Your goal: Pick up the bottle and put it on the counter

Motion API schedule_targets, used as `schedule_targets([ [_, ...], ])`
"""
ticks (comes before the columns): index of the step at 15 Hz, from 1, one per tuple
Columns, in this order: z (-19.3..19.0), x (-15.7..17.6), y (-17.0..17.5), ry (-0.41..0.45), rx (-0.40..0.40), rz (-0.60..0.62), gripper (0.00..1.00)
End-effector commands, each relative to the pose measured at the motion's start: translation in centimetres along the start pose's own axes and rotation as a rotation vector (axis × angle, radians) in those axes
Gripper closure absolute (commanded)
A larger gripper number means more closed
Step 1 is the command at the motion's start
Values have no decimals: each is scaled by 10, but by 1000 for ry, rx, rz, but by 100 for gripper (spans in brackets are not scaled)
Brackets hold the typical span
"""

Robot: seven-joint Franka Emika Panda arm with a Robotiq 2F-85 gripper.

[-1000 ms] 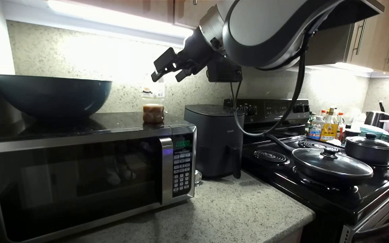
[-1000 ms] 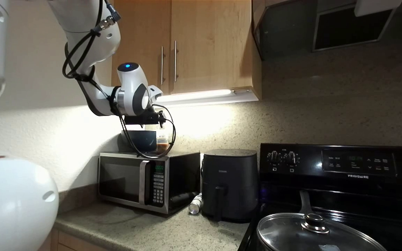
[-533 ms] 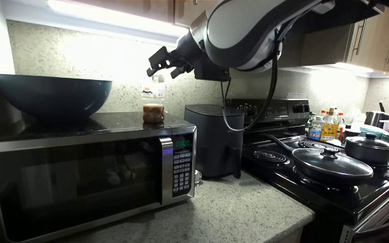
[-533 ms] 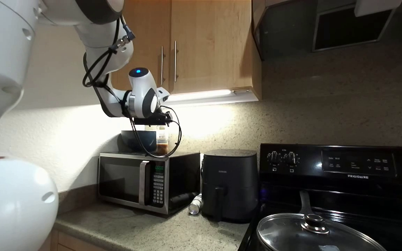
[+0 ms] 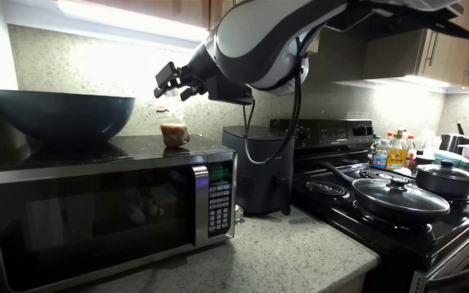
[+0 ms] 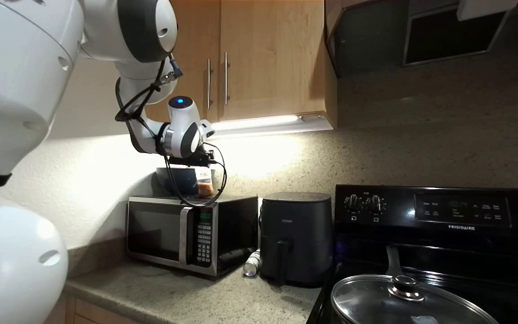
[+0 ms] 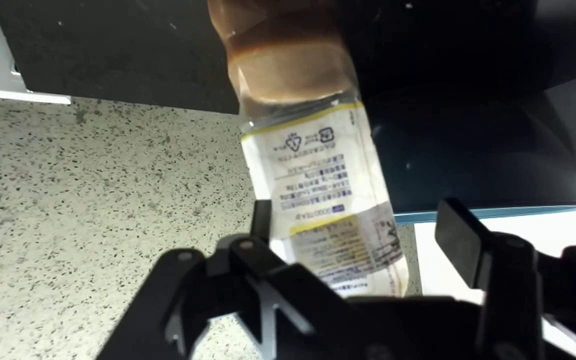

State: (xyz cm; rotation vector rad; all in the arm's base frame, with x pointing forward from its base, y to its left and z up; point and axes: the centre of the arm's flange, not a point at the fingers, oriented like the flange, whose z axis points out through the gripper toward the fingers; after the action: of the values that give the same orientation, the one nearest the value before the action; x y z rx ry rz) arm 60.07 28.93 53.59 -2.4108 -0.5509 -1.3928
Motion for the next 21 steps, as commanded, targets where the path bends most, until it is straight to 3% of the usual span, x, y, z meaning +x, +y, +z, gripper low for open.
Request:
schedule_targets([
  [1,3,7,12,-1,39,-20,47],
  [8,-1,12,12,17,65,-26,94],
  [10,-4,13,11,5,53,-37,100],
  [11,-6,12,10,-2,38,-44,63],
  [12,3,11,4,16,48,-4,92],
  [13,3,11,6,13,45,-4,90],
  [14,3,11,7,11,44,-5,85],
  [15,3,11,7,11,43,-5,53],
  [21,-10,1,-21,-72,86,2,16],
])
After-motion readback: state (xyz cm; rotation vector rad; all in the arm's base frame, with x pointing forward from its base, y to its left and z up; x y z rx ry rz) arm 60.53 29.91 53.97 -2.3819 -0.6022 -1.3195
